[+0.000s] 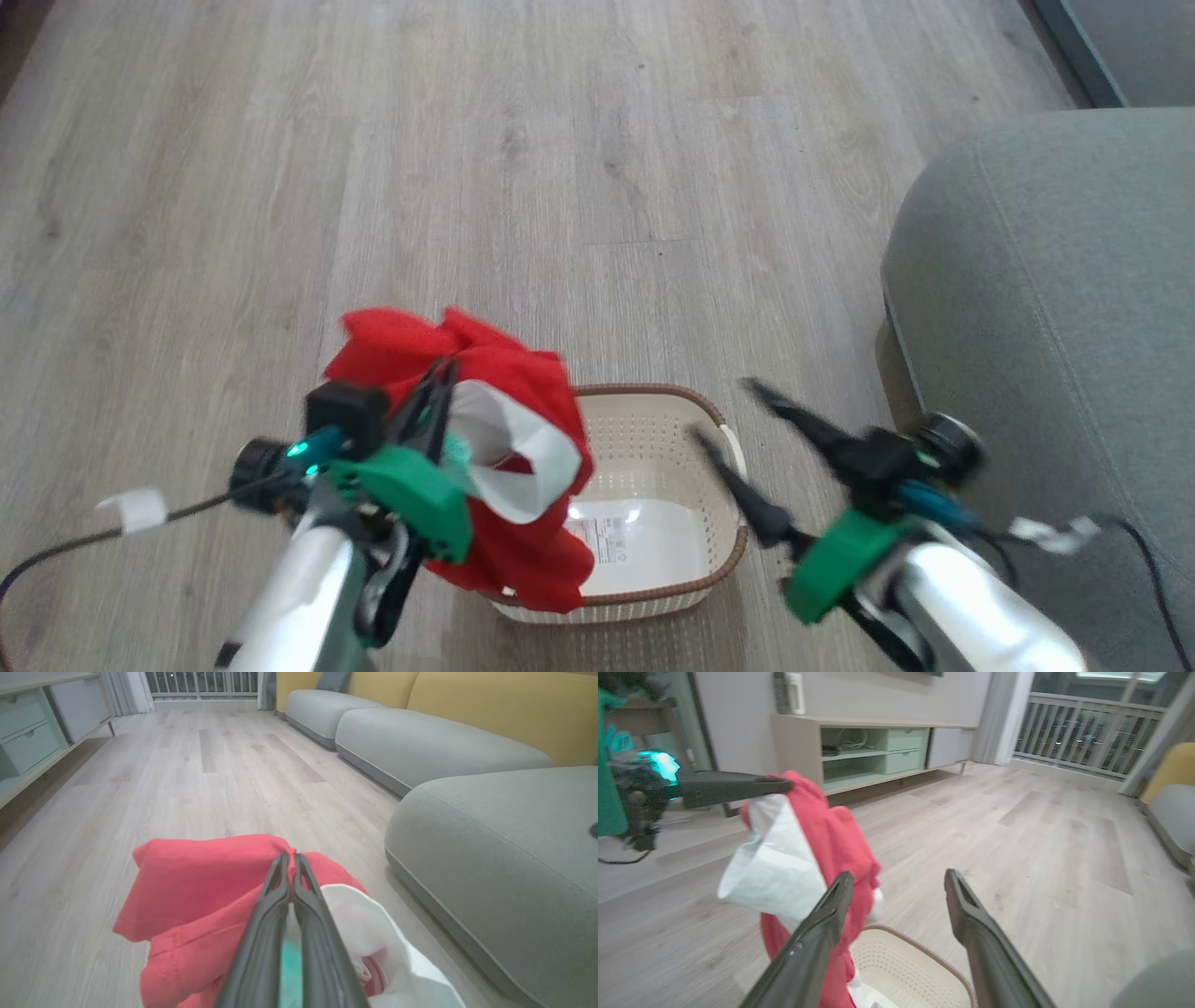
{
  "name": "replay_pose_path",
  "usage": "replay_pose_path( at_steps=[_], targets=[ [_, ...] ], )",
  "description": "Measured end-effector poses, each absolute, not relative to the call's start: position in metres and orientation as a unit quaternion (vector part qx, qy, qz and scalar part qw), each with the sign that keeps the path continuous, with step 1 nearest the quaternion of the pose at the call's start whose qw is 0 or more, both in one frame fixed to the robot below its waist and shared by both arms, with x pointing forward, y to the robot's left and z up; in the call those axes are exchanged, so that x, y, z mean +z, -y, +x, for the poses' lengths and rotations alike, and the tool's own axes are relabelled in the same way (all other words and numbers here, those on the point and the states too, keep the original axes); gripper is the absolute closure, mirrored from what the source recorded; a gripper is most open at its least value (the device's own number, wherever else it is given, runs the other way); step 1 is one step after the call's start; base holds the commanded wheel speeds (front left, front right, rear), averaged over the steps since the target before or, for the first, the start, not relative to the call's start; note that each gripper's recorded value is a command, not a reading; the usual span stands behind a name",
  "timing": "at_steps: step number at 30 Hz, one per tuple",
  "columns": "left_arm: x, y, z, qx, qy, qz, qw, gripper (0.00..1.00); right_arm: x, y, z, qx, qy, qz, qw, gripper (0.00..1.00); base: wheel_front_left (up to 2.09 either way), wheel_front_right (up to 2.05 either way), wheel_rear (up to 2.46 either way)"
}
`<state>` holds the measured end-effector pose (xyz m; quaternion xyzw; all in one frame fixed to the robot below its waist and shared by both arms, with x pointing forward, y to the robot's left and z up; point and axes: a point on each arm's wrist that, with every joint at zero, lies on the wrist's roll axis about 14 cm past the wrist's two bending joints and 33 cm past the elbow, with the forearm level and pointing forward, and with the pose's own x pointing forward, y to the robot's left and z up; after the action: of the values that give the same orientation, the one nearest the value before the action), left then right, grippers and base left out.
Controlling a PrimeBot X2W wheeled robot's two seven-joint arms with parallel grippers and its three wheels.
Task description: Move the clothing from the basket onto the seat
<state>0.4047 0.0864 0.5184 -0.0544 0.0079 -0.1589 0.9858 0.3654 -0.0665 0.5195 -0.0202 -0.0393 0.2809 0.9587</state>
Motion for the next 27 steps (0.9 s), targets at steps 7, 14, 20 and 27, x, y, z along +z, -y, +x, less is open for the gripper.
replay_pose_path(
  at_steps=[7, 14, 20, 27],
  targets=[
    [0.544, -0.047, 0.400, -0.225, 0.019, -0.042, 0.973, 1.00, 0.538, 0.010, 0.367, 0.410, 0.045, -0.062, 0.909, 0.00, 0.00, 0.00, 0.00],
    [0.549, -0.022, 0.388, -0.270, 0.025, -0.027, 0.962, 1.00, 0.544, 0.000, 0.370, 0.444, 0.047, -0.103, 0.889, 0.00, 0.00, 0.00, 0.00],
    [0.555, 0.005, 0.374, -0.319, 0.031, -0.020, 0.947, 1.00, 0.516, 0.006, 0.362, 0.464, 0.008, -0.148, 0.874, 0.00, 0.00, 0.00, 0.00],
    [0.565, 0.021, 0.371, -0.344, 0.041, -0.018, 0.938, 1.00, 0.537, 0.020, 0.382, 0.438, 0.039, -0.184, 0.879, 0.00, 0.00, 0.00, 0.00]
  ],
)
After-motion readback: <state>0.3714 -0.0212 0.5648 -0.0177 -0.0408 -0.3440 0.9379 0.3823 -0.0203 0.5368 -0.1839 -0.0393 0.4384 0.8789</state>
